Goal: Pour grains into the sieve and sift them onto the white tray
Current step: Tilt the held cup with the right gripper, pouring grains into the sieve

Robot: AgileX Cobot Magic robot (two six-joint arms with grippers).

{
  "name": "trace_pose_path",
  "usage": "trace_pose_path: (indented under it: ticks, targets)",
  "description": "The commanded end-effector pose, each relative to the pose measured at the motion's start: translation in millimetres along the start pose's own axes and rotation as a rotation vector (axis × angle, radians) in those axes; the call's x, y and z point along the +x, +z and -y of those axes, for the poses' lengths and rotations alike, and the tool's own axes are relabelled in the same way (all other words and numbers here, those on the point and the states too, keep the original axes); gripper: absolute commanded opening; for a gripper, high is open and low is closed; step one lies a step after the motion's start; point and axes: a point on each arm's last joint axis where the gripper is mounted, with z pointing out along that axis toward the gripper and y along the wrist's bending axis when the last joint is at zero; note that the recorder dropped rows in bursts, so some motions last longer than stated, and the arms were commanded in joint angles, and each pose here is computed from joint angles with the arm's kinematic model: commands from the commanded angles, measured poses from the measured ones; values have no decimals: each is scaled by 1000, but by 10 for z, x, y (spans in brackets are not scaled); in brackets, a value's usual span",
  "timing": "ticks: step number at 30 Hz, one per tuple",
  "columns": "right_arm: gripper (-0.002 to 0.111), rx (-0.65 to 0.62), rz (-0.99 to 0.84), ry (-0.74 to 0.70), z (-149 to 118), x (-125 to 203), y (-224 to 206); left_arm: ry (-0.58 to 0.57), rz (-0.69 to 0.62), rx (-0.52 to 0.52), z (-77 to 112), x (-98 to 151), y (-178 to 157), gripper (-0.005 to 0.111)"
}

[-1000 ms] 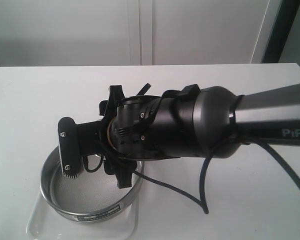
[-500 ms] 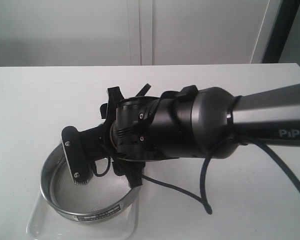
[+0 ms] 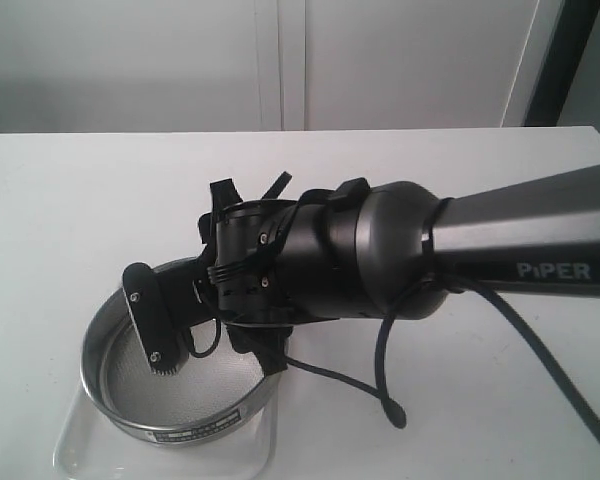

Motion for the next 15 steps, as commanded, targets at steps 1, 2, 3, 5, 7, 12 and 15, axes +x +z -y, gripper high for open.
trace_pose_path:
  ticks: [1,2,3,5,7,12,15]
  targets:
    - [0,13,-17,-67,30,-12,-35,-17,-4,10,8,12,4,0]
    - [0,11,-20,-70,25,-12,-29,-17,-4,10,8,12,4,0]
    - [0,10,-24,-70,24,-8,-29,-17,-4,10,8,12,4,0]
    - [0,5,-33,-73,13,-4,-14,-17,-4,10,8,12,4,0]
    - [0,6,-34,-74,13,-3,-14,-17,-4,10,8,12,4,0]
    - [0,22,-50,-93,49,5,-24,-17,-4,10,8,12,4,0]
    - [0,40,-53,-106,88,-5,-39,-17,-4,10,8,12,4,0]
